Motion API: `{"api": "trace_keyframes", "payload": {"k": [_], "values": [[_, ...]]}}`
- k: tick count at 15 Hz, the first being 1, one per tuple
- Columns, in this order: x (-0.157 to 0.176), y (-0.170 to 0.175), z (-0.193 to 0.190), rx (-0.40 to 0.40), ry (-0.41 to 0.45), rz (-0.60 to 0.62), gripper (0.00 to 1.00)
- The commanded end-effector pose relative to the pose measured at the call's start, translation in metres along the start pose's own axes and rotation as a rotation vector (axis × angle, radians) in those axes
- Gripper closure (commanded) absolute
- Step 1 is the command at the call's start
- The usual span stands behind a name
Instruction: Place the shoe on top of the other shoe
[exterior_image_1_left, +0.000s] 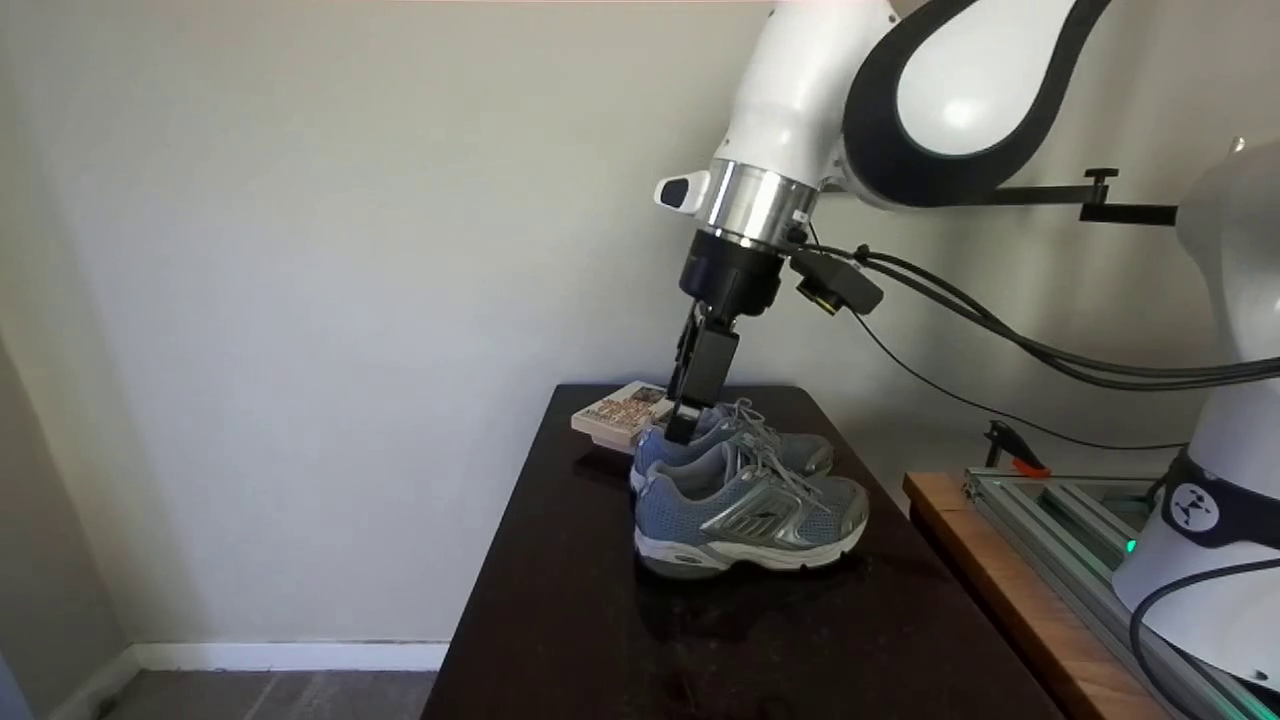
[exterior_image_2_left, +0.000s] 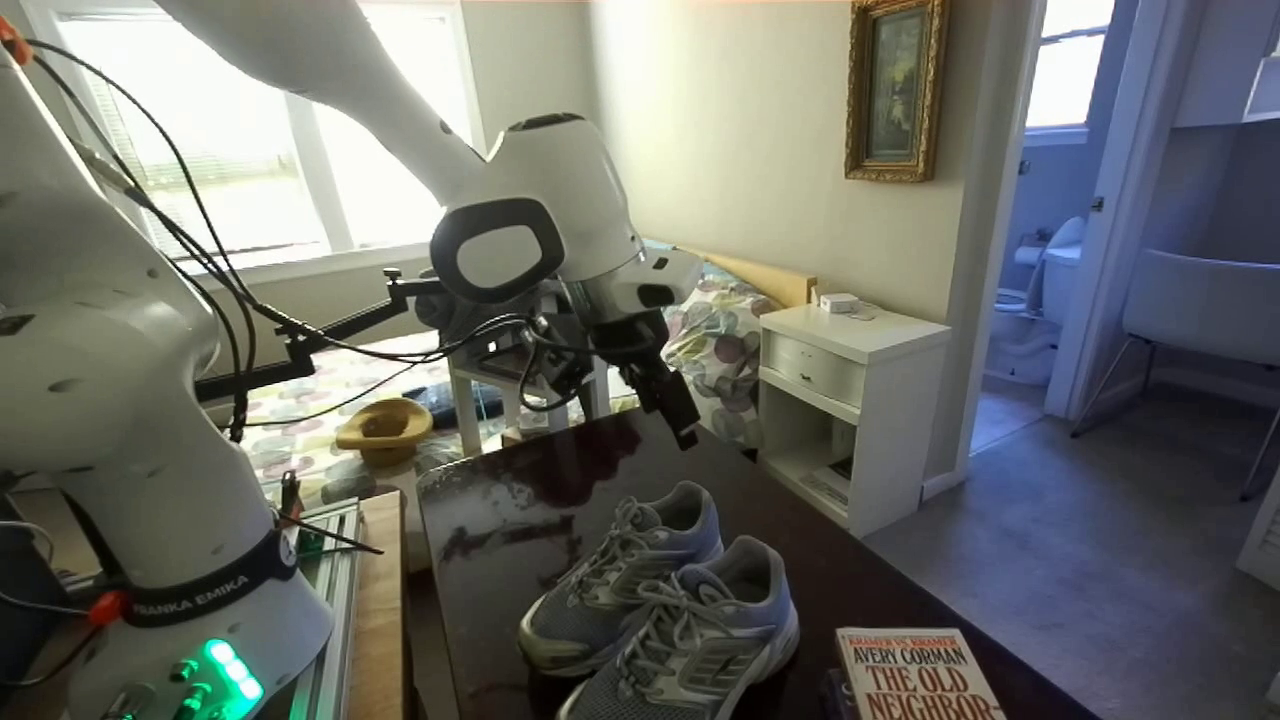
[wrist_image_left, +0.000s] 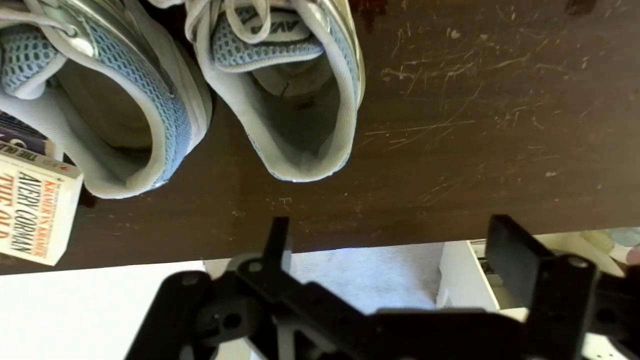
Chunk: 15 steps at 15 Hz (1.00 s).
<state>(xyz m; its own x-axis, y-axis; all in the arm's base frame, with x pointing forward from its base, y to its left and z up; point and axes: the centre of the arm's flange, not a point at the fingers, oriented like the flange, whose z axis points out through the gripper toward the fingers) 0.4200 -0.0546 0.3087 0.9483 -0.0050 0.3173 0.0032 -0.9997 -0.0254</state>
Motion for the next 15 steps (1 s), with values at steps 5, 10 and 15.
{"api": "trace_keyframes", "payload": {"k": [5, 10, 15], "values": [[-0.012, 0.026, 0.023, 0.026, -0.046, -0.01, 0.0], [-0.012, 0.044, 0.043, -0.047, -0.131, 0.003, 0.0], [-0.003, 0.05, 0.06, -0.099, -0.16, 0.005, 0.0]]}}
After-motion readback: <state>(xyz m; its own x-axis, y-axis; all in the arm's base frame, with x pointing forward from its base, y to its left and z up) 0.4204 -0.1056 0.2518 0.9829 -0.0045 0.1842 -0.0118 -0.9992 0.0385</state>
